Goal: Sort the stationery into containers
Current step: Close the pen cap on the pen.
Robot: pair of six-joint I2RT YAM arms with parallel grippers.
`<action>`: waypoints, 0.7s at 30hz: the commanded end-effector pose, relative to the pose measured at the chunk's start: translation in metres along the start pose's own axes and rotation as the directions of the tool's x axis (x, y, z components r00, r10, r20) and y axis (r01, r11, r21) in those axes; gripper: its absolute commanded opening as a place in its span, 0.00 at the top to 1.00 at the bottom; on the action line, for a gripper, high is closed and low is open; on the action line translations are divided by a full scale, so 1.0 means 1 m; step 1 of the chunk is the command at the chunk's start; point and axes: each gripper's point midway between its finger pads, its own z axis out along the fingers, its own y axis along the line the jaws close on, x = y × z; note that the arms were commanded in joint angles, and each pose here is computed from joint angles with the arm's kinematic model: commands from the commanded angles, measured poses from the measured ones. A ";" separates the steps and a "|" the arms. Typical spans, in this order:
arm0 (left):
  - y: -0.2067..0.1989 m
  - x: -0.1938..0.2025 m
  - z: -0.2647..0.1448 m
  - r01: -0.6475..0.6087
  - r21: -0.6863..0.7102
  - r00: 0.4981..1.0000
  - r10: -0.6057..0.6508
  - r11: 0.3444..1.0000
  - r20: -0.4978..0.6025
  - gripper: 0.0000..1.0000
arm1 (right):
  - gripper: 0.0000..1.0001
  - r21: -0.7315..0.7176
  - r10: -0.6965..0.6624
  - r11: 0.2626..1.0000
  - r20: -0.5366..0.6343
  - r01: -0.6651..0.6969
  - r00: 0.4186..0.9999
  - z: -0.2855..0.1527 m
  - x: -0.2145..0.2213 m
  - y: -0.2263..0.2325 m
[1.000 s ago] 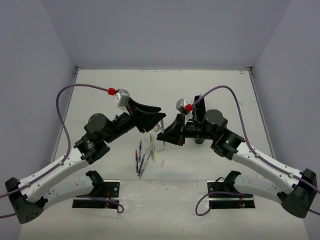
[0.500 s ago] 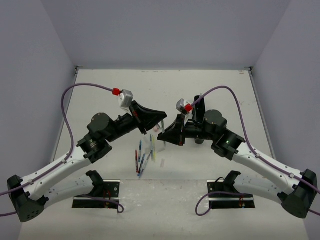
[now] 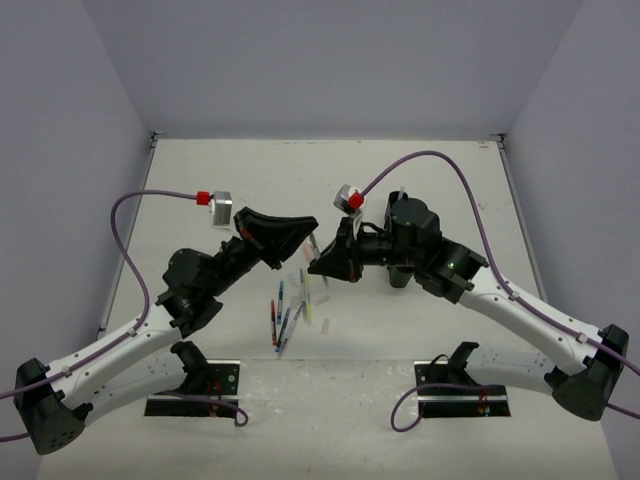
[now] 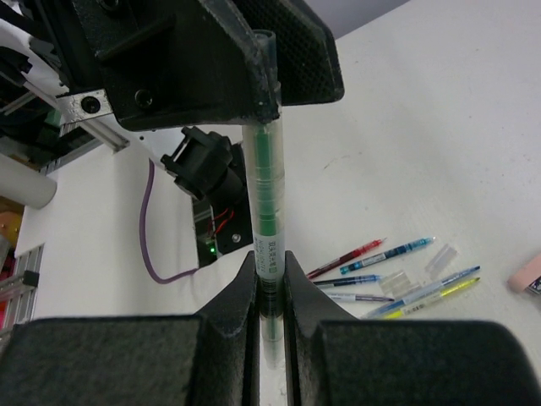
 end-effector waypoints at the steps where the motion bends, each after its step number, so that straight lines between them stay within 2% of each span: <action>1: 0.000 0.110 -0.040 0.156 0.017 0.921 -0.140 0.988 -0.365 1.00 | 1.00 0.124 -0.221 0.975 0.413 0.185 0.884 -0.027 -0.157 0.008; 4: 0.005 0.106 -0.040 0.130 -0.016 0.932 -0.128 0.991 -0.338 1.00 | 1.00 0.134 -0.248 0.968 0.381 0.212 0.891 -0.019 -0.153 0.001; 6: 0.006 0.096 -0.037 0.086 -0.023 0.942 -0.088 0.996 -0.323 1.00 | 1.00 0.099 -0.241 0.970 0.331 0.221 0.912 -0.010 -0.135 -0.002; 7: 0.008 0.095 -0.036 0.060 -0.033 0.940 -0.068 0.998 -0.335 1.00 | 1.00 0.086 -0.227 0.974 0.305 0.211 0.925 -0.006 -0.126 -0.005; 10: -0.008 0.060 -0.014 -0.031 0.015 0.953 0.034 0.999 -0.300 1.00 | 1.00 0.014 -0.123 0.992 0.210 0.123 0.970 0.018 -0.084 -0.017; 14: -0.018 0.041 0.004 -0.074 0.042 0.956 0.082 0.996 -0.283 1.00 | 1.00 0.045 -0.084 0.996 0.207 0.077 0.975 0.022 -0.064 -0.031; 17: -0.015 0.026 0.010 -0.110 0.011 0.965 0.109 0.994 -0.240 0.99 | 1.00 0.131 -0.079 0.990 0.212 0.052 0.974 0.015 -0.056 -0.048; 18: -0.010 0.017 0.012 -0.124 -0.034 0.970 0.114 0.992 -0.213 0.79 | 1.00 0.169 -0.073 0.985 0.204 0.038 0.976 0.013 -0.050 -0.057; 20: 0.013 0.002 0.011 -0.151 -0.181 0.978 0.120 0.972 -0.172 0.25 | 1.00 0.263 -0.046 0.965 0.195 -0.007 0.980 0.006 -0.034 -0.081; 21: 0.020 -0.010 0.011 -0.159 -0.249 0.982 0.127 0.955 -0.140 0.07 | 1.00 0.312 -0.039 0.950 0.202 -0.026 0.979 0.002 -0.031 -0.092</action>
